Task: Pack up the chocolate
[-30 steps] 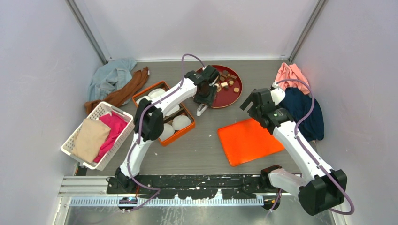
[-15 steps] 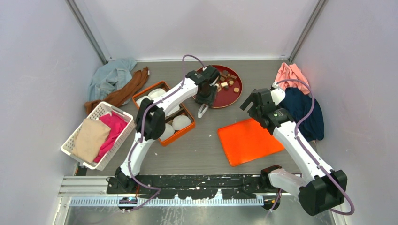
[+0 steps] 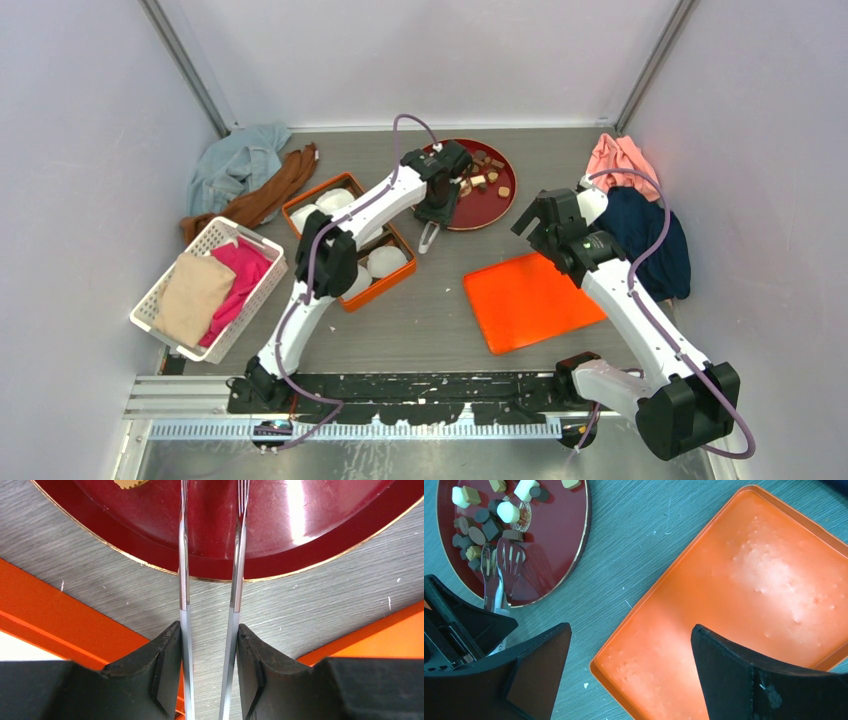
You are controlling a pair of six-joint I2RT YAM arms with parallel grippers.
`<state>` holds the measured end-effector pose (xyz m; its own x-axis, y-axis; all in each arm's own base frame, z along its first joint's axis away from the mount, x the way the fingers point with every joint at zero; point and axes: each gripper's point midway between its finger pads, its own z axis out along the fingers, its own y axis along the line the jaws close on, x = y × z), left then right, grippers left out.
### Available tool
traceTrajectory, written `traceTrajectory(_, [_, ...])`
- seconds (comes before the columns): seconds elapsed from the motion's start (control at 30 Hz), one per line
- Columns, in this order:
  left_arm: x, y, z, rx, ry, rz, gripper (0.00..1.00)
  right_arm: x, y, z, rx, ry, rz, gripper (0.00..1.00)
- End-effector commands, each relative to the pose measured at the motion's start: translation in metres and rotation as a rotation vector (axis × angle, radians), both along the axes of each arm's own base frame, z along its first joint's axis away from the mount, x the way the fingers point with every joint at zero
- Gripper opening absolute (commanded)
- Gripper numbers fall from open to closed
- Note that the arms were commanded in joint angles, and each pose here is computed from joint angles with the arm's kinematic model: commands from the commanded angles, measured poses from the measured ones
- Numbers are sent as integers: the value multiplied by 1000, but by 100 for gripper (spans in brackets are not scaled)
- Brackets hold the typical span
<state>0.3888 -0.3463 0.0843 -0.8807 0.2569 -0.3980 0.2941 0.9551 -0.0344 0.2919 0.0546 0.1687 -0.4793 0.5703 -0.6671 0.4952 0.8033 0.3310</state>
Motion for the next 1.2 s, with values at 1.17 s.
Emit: traceTrajectory(1.17, [1,14,70,-6,-134,-12,11,6,3,13,31,-57,-4,95])
